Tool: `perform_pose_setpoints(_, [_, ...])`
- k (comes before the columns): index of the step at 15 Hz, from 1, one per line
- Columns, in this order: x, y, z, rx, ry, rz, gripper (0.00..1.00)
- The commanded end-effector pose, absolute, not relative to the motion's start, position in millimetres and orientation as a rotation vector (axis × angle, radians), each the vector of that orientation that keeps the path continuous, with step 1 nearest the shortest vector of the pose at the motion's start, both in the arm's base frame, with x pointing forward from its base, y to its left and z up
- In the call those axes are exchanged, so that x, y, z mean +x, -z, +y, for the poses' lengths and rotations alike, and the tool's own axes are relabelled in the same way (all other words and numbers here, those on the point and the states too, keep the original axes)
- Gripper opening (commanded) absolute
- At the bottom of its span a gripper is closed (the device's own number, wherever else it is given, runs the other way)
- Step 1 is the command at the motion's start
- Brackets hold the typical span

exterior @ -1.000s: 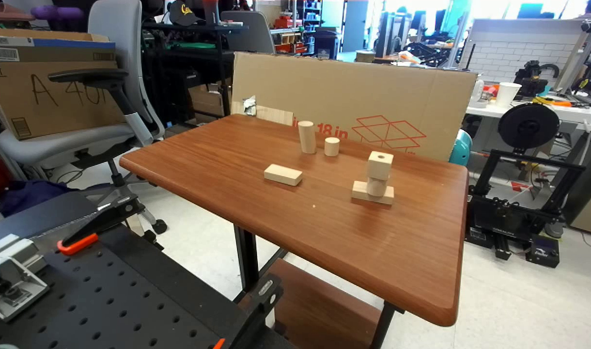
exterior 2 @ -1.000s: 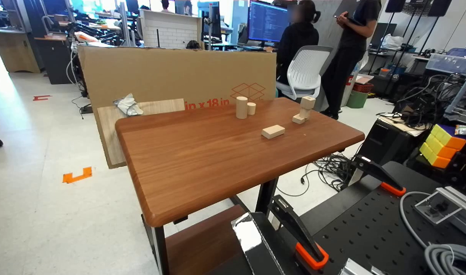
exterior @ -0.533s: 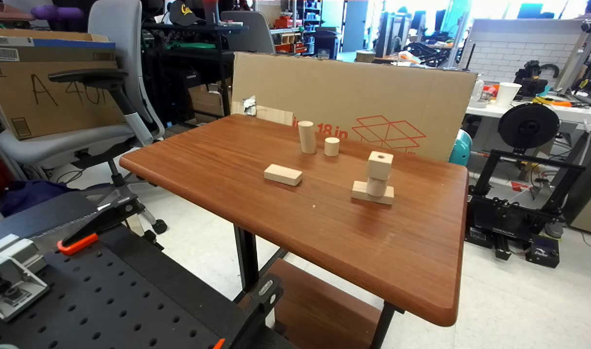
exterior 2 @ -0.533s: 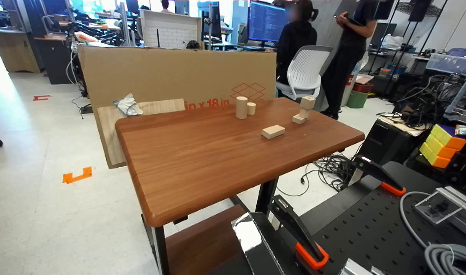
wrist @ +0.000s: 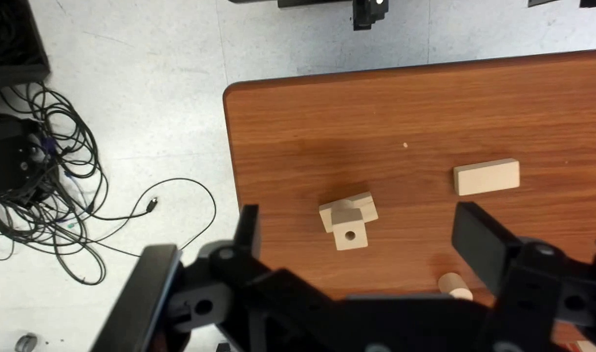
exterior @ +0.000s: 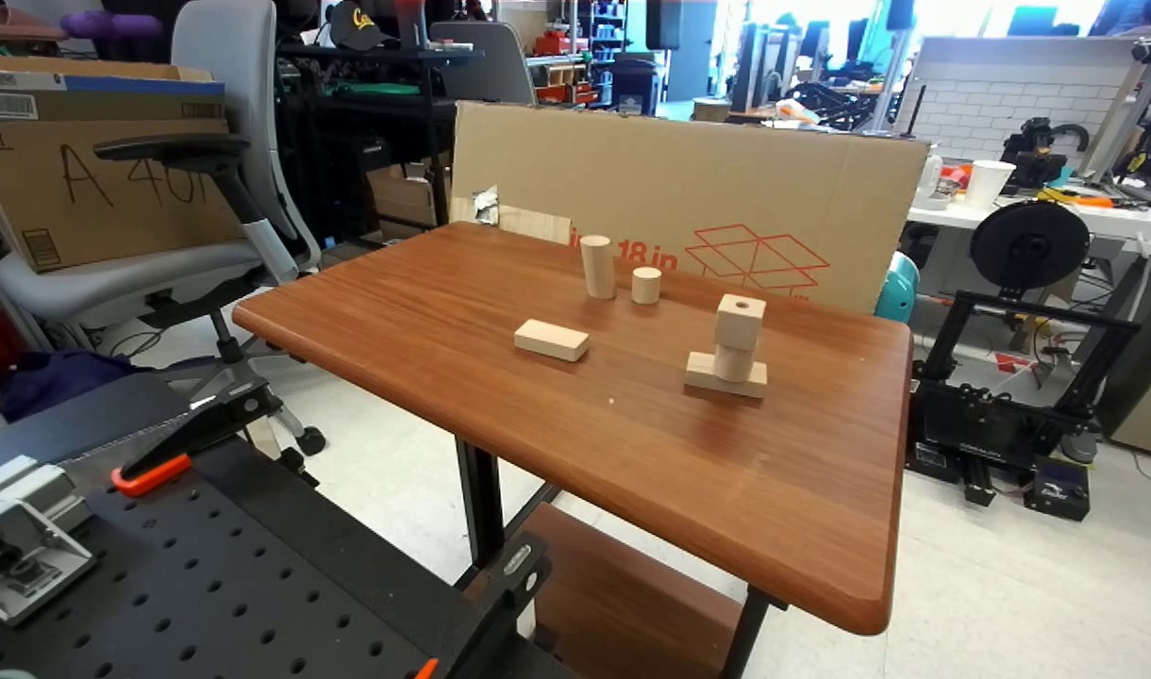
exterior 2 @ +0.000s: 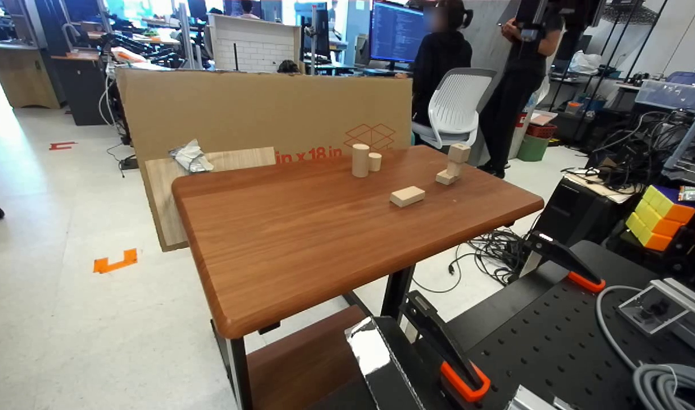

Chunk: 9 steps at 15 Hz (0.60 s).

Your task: Put the block on the rectangle

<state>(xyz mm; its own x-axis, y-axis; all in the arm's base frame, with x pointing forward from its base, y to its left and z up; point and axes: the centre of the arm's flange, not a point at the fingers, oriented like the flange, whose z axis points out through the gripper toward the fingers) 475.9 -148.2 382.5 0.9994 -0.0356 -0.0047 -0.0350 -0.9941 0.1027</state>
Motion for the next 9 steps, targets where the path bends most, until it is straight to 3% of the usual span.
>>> perform_pose_setpoints(1, [507.3,-363.1,-160.2,3.041,0.008,-0.005,1.00])
perform_pose_setpoints(9, [529.8,-310.3,-158.4,3.058,0.028,0.018,1.00])
